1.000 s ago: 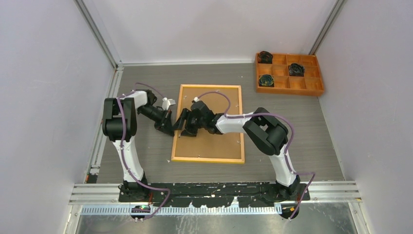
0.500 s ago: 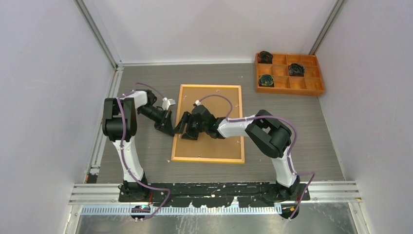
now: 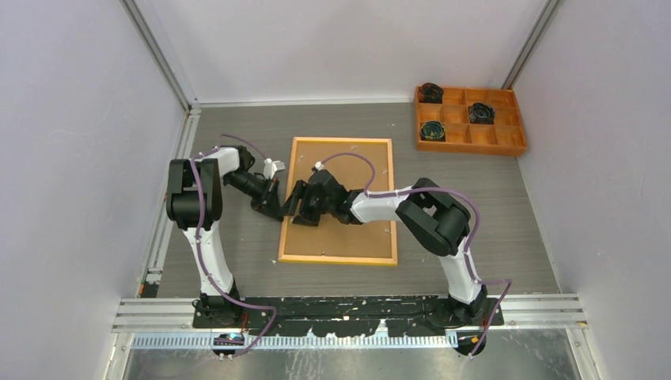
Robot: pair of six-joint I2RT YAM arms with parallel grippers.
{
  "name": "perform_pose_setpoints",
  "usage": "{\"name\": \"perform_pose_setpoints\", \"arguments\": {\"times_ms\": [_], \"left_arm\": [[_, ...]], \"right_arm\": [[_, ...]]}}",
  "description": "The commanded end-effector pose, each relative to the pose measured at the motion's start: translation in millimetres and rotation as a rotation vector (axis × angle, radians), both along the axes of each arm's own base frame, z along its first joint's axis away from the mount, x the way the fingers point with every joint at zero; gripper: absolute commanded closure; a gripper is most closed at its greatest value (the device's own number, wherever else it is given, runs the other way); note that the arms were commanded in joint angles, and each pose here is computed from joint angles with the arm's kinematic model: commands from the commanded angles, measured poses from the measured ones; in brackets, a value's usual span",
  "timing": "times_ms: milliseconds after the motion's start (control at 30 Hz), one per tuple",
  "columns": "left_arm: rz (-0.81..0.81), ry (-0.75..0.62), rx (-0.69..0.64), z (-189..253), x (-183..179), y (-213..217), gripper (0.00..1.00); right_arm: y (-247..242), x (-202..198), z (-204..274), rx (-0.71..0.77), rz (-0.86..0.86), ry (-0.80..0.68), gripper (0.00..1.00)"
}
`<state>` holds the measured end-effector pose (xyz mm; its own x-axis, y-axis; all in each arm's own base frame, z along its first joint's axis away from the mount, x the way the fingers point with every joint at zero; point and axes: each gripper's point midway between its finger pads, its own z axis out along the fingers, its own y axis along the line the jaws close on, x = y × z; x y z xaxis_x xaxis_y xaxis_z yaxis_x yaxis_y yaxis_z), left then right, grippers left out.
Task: Put the photo into the frame
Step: Install the photo frame at the center of the board.
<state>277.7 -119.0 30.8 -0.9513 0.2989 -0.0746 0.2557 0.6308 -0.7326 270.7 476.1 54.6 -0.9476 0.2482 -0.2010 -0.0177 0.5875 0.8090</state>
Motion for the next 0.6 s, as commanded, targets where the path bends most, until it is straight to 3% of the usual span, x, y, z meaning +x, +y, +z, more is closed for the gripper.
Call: {"name": "perform_pose_setpoints", "arguments": {"times_ms": [0, 567], "left_arm": [[-0.03, -0.04, 0.008, -1, 0, 1, 0.99], [-0.042, -0.036, 0.003, 0, -2, 1, 0.99]], "right_arm": [[-4, 9, -18, -0.065, -0.046, -0.024, 0.34], [1, 21, -24, -0.06, -0.092, -0.021, 0.37]]}}
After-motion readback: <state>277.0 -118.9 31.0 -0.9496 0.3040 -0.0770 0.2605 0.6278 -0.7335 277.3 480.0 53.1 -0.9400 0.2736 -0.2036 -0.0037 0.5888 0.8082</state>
